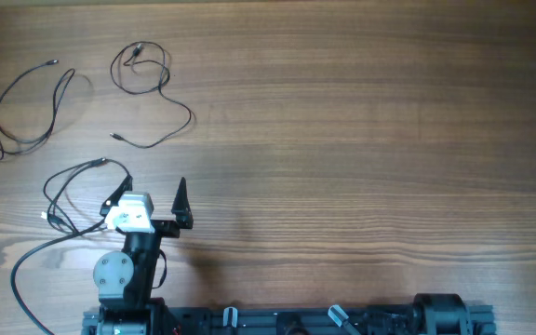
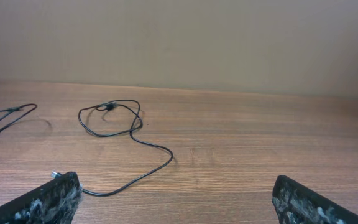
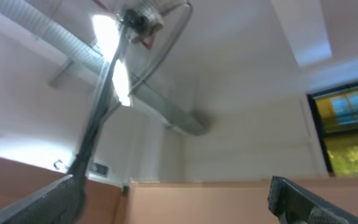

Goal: Untangle cables

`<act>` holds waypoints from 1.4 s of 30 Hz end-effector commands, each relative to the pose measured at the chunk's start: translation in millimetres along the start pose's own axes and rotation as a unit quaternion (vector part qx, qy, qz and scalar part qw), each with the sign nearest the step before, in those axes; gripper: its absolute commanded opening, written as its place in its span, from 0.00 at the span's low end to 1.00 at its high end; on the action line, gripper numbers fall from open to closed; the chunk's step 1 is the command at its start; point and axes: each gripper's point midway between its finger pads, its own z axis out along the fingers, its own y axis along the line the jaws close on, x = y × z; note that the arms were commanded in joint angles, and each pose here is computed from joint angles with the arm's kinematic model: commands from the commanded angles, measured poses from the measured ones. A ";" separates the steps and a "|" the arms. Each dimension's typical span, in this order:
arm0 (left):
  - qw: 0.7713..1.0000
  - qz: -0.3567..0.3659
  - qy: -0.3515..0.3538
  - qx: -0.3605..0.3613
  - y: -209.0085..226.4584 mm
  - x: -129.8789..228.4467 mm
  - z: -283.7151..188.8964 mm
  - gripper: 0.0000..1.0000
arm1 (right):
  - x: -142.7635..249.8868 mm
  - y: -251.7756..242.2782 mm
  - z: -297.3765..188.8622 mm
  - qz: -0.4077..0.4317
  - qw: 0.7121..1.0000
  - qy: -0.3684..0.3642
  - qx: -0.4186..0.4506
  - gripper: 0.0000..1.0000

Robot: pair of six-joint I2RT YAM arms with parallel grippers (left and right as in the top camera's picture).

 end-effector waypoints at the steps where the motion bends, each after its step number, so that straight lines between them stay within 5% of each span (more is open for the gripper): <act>1: 1.000 0.009 0.002 0.007 -2.7 3.6 0.6 0.99 | 17.9 -36.1 -8.5 0.008 0.996 0.016 0.093 1.00; 7: 1.000 0.009 0.002 0.007 -2.7 3.6 0.6 1.00 | 121.9 -125.0 -29.2 0.086 0.959 0.096 0.252 1.00; 16: 1.000 0.010 0.002 0.007 -2.7 3.6 0.6 1.00 | 298.5 -175.6 -98.1 0.146 0.891 0.287 0.320 1.00; 23: 1.000 0.009 0.002 0.007 -2.7 3.6 0.6 1.00 | 353.0 -191.9 -153.5 0.146 0.855 0.330 0.372 1.00; 30: 1.000 0.009 0.002 0.007 -2.7 3.6 0.6 1.00 | 386.9 -194.1 -190.0 0.144 0.853 0.331 0.376 1.00; 42: 1.000 0.009 0.002 0.007 -2.7 3.6 0.6 1.00 | 398.1 -191.9 -199.4 -0.077 0.857 0.430 0.275 1.00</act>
